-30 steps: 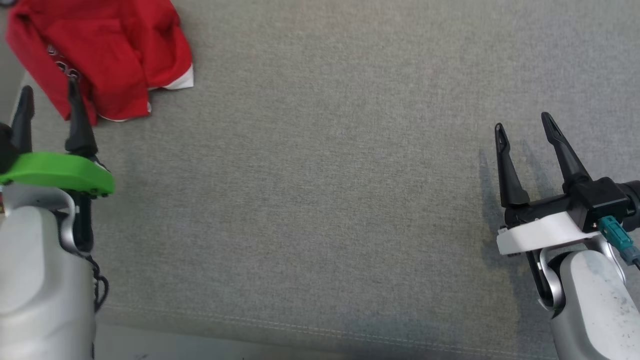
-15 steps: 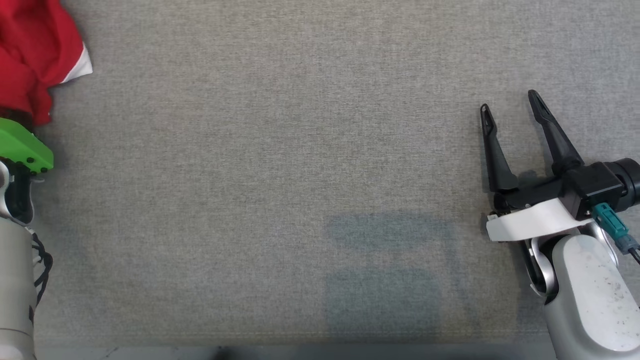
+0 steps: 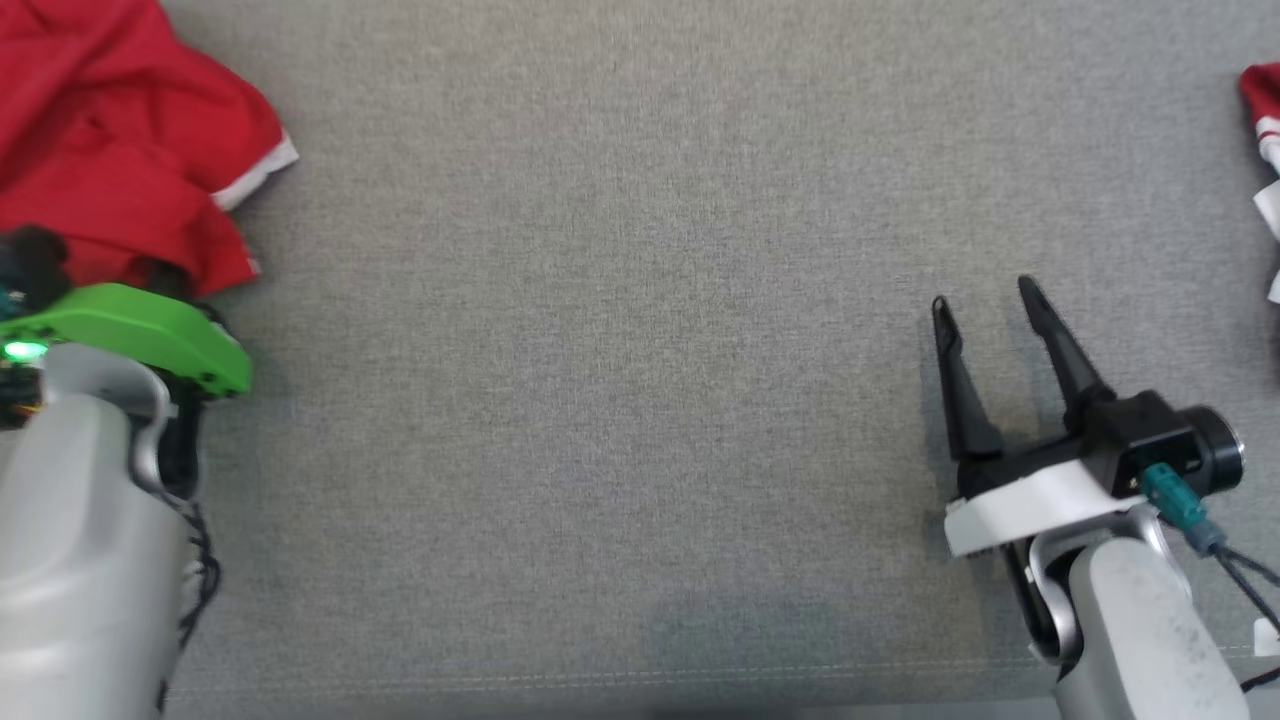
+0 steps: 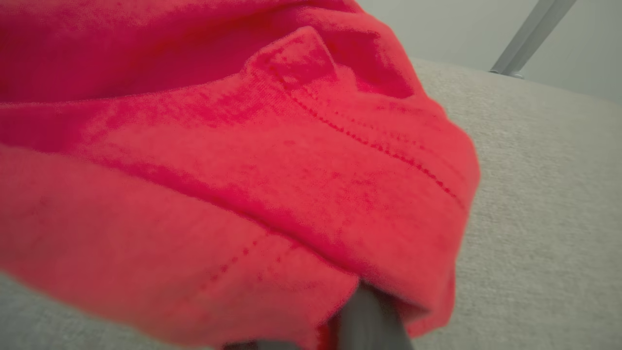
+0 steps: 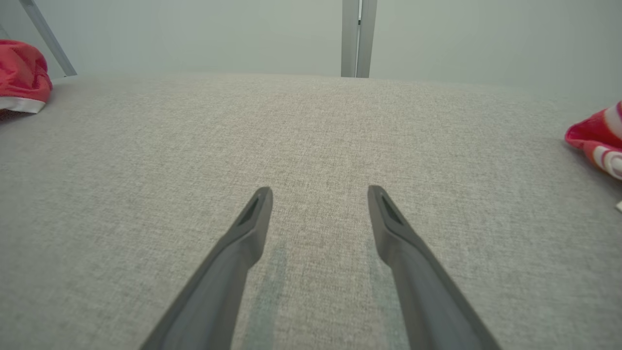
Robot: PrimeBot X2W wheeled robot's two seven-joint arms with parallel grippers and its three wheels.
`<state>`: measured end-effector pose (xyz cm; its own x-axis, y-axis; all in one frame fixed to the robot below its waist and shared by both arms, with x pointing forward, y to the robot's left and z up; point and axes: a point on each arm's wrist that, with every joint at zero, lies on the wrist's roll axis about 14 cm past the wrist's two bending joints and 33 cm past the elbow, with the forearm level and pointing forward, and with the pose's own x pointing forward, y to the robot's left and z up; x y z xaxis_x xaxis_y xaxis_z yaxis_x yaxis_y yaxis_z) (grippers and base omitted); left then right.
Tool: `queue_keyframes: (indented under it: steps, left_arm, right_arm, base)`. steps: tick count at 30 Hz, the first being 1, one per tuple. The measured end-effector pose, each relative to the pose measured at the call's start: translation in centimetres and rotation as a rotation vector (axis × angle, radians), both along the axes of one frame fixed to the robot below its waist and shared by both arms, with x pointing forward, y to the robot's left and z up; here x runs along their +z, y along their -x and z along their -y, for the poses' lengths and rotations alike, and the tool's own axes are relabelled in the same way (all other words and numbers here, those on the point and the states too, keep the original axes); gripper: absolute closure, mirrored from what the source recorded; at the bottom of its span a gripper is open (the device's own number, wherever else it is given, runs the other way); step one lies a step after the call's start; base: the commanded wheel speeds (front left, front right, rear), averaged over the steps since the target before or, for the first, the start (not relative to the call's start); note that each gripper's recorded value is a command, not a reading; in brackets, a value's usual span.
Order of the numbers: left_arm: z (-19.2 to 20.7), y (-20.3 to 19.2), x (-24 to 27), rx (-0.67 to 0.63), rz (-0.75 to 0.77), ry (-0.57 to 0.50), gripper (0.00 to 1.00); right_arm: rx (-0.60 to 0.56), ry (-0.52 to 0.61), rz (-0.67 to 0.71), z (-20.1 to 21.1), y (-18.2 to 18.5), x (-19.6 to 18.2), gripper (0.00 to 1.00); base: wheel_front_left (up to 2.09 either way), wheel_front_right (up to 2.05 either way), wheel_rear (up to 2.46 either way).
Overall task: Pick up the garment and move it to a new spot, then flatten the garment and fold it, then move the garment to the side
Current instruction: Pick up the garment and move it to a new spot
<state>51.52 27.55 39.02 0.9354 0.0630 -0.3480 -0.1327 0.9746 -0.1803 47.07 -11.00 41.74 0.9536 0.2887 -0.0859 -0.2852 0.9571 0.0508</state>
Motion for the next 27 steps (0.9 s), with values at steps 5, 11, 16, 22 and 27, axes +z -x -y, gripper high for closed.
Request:
queue_keyframes:
  steps: [5,11,16,22,27]
  left_arm:
    - [8.4,0.7,5.2,-0.196,0.152,0.103,1.0]
    - [19.1,3.7,11.7,-0.443,0.295,0.26,1.0]
    - [27.0,7.3,18.0,-0.639,0.416,0.41,1.0]
    - [32.8,11.1,24.8,-0.816,0.499,0.638,1.0]
    - [35.1,12.1,24.6,-0.855,0.403,0.706,1.0]
  right_arm:
    - [-0.004,-0.034,0.002,-0.6,2.6,1.7,0.0]
    - [-0.031,-0.042,0.048,0.2,4.5,4.2,0.0]
    - [-0.079,-0.036,0.086,1.9,5.7,5.9,0.0]
    - [-0.154,-0.03,0.118,4.5,7.0,7.3,0.0]
    - [-0.205,-0.036,0.123,6.2,7.8,7.6,0.0]
  base:
    - [0.0,0.0,0.0]
    - [0.0,0.0,0.0]
    - [0.0,0.0,0.0]
    - [0.0,0.0,0.0]
    - [0.0,0.0,0.0]
